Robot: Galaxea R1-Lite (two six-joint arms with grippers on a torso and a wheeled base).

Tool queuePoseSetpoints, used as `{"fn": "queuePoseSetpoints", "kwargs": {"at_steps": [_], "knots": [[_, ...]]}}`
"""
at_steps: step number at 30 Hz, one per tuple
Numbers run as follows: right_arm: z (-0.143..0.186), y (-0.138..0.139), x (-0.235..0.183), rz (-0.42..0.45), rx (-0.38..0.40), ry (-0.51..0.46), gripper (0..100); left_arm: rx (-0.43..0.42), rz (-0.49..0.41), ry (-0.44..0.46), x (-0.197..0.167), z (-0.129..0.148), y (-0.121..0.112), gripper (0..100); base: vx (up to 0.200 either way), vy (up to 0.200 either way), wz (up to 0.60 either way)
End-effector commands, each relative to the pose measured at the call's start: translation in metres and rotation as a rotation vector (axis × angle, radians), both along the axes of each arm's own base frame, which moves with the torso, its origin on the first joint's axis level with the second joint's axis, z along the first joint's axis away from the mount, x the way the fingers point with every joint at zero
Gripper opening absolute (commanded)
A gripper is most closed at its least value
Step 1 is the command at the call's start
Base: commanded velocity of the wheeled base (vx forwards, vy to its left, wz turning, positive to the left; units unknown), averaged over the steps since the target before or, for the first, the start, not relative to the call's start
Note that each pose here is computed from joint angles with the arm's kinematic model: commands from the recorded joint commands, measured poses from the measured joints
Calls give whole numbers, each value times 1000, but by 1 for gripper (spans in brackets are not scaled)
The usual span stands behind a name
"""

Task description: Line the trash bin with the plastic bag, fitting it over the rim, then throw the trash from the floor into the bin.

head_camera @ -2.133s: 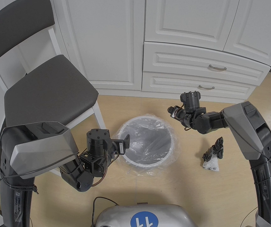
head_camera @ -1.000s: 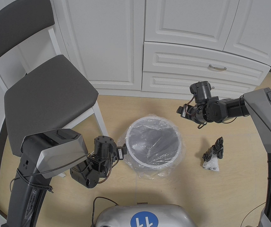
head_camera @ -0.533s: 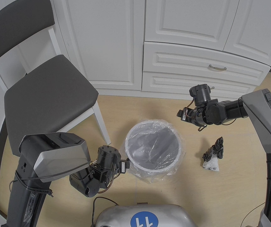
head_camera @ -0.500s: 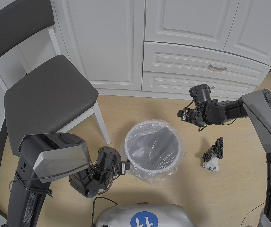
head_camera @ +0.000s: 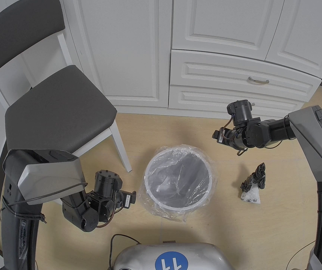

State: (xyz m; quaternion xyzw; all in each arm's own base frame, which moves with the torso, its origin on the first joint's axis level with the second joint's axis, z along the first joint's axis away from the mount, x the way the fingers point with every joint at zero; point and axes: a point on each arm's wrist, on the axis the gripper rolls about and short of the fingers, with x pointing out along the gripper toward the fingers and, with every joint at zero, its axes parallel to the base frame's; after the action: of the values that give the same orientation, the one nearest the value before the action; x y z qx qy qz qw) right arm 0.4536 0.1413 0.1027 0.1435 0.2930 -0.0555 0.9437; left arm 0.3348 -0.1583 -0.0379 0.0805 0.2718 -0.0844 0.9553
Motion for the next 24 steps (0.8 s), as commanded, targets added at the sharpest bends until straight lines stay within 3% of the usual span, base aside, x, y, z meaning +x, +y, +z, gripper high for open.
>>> {"fn": "queuePoseSetpoints", "kwargs": {"at_steps": [1, 9, 16, 20, 24], "knots": [[1, -1, -1, -2, -4, 2, 100, -12, 7, -26, 1, 12, 2, 100, 0, 0, 0], [22, -16, -39, 61, -128, 85, 100, -41, 2, -83, -3, 34, 4, 100, 0, 0, 0], [5, -92, -56, 86, -324, 222, 100, -137, -159, -80, -35, 72, 13, 100, 0, 0, 0], [-24, -136, -40, 103, -331, 248, 100, -151, -180, -104, -44, 87, 14, 100, 0, 0, 0], [-53, -166, -20, 67, -303, 230, 100, -153, -203, -111, -52, 91, 10, 100, 0, 0, 0]]}}
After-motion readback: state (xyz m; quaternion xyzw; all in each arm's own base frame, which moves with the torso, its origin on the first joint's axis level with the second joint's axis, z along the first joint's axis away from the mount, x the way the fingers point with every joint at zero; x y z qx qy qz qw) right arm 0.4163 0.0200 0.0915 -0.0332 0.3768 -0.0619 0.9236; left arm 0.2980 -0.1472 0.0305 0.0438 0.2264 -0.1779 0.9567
